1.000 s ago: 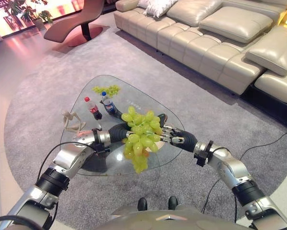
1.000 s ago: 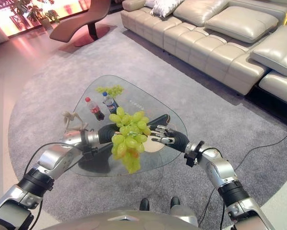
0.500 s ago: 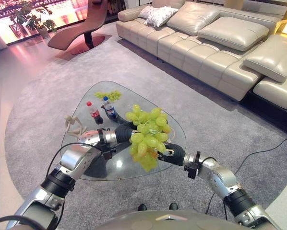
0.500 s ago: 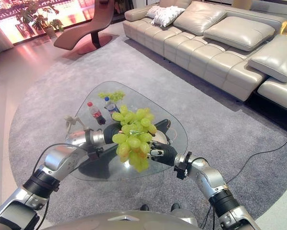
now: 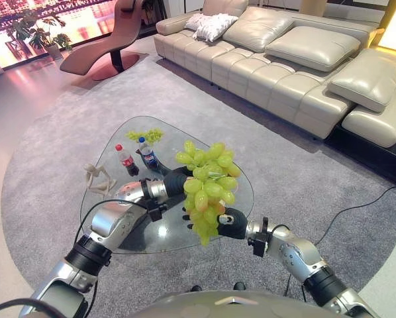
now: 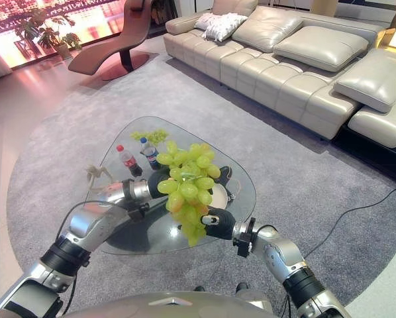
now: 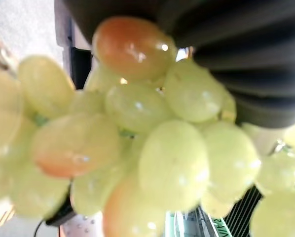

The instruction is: Pick up fruits into the plate

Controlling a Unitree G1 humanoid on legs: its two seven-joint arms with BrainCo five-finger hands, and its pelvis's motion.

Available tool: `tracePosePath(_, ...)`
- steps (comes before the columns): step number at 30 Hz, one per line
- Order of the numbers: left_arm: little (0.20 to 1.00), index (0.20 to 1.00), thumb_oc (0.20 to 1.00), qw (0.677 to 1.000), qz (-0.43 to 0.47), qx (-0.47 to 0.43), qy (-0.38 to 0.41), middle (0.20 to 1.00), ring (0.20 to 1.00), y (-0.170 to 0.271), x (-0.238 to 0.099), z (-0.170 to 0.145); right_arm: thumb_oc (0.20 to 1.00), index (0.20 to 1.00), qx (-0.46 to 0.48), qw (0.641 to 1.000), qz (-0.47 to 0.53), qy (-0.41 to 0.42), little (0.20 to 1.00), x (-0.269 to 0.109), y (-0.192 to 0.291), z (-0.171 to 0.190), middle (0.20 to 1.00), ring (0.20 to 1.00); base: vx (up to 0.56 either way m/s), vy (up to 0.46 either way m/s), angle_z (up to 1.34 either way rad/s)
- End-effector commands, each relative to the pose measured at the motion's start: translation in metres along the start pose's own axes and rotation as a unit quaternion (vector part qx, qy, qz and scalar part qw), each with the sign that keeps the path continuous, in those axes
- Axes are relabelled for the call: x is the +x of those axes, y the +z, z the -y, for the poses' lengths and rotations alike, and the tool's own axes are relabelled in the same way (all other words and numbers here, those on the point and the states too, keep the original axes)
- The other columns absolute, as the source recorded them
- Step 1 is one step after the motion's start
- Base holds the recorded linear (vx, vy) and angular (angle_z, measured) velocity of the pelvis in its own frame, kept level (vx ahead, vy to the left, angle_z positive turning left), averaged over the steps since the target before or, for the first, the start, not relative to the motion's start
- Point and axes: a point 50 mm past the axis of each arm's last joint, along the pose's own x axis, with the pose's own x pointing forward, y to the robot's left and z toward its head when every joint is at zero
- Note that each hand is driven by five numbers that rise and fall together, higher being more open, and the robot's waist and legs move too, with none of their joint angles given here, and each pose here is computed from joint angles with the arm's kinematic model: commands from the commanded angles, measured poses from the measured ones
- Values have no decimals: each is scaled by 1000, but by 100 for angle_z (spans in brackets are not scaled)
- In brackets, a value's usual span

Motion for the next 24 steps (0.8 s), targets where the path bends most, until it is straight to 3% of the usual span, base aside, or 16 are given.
tracePosePath(1,200,200,200,998,62,16,-26,200,200,16,12,6,1000,1000,17,992,67,108,1000,21,15,-30,1000,1000,0,0,0)
tracePosePath(23,200,200,200,998,58,4,-21,200,200,6,16,12,1000,1000,80,971,104,200,1000,30,21,-54,1000,1000,-14,2,1)
tracePosePath(24,200,200,200,998,57,6,-20,200,200,6,16,13,219,219,81,972,107,195,219,31,22,-55,219,219,-34,3,7)
